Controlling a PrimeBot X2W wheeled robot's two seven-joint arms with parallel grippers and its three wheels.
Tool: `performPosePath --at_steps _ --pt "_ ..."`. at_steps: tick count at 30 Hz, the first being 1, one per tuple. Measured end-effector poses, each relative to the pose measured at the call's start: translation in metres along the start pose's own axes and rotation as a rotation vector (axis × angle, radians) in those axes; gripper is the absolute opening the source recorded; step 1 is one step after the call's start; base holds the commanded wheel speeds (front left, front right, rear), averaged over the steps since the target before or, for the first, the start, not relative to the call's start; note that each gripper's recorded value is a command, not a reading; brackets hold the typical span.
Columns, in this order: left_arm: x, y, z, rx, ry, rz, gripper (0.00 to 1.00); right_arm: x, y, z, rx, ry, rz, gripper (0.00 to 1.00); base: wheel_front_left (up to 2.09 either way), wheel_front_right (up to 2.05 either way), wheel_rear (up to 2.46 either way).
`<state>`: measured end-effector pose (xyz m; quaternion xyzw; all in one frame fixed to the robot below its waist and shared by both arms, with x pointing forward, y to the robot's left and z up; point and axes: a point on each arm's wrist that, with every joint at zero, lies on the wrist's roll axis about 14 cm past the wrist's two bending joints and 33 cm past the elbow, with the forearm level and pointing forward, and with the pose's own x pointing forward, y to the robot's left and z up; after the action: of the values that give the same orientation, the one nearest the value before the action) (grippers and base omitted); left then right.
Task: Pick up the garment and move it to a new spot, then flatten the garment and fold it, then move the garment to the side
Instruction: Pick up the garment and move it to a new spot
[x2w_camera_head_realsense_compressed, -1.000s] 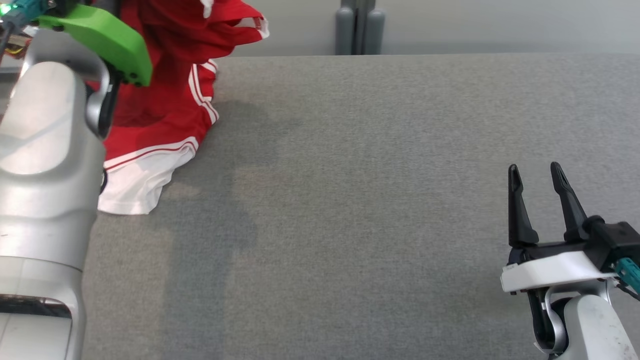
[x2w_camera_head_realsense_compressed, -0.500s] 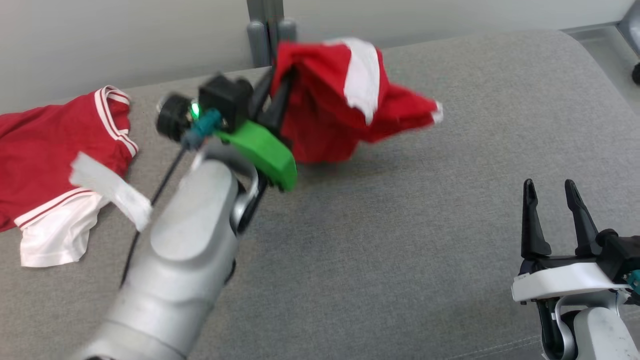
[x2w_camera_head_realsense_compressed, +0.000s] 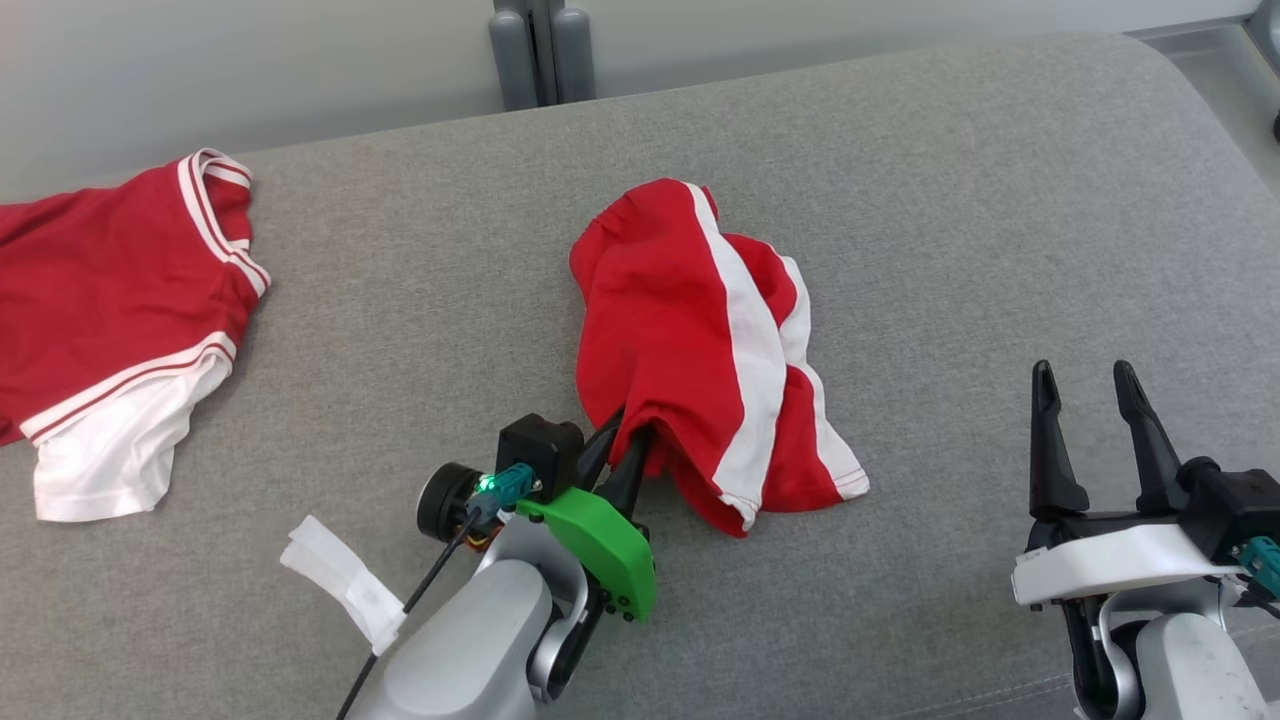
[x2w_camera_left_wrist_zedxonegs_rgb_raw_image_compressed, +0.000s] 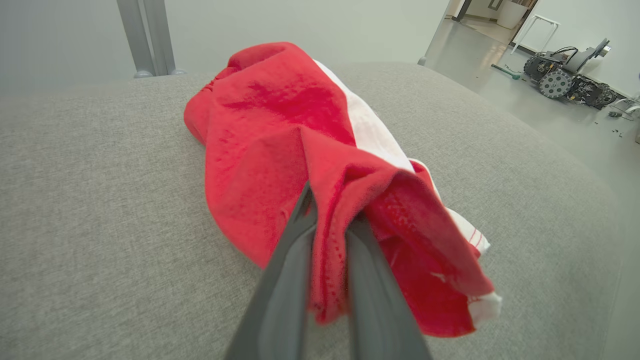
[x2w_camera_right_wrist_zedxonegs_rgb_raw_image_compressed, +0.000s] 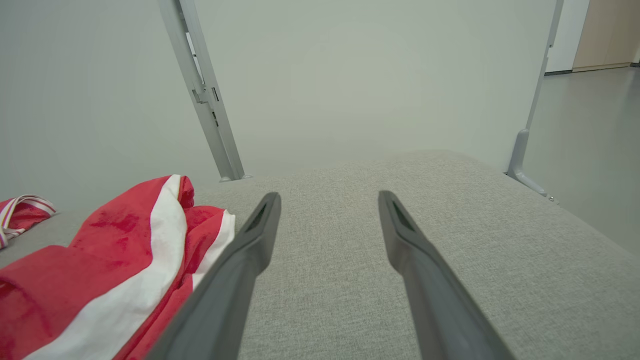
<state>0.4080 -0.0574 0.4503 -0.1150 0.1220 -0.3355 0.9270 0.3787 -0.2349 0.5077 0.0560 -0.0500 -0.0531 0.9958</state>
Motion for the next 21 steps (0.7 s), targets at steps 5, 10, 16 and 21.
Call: performPosePath --at_steps 5,10,16,21 --pt "-0.015 0.005 0.004 -0.001 -0.031 0.049 1.00 -0.001 0.011 0.001 0.007 -0.002 0.033 1.00 0.00 0.00 0.00" --pt "-0.033 0.014 0.014 0.017 -0.080 0.107 1.00 -0.003 0.021 0.005 0.008 -0.014 0.062 1.00 0.00 0.00 0.00" --pt "-0.061 0.033 0.041 0.044 -0.187 0.200 1.00 -0.009 0.033 0.013 0.004 -0.036 0.100 1.00 0.00 0.00 0.00" --pt "-0.087 0.047 0.063 0.068 -0.272 0.279 1.00 -0.011 0.043 0.025 -0.008 -0.070 0.132 1.00 0.00 0.00 0.00"
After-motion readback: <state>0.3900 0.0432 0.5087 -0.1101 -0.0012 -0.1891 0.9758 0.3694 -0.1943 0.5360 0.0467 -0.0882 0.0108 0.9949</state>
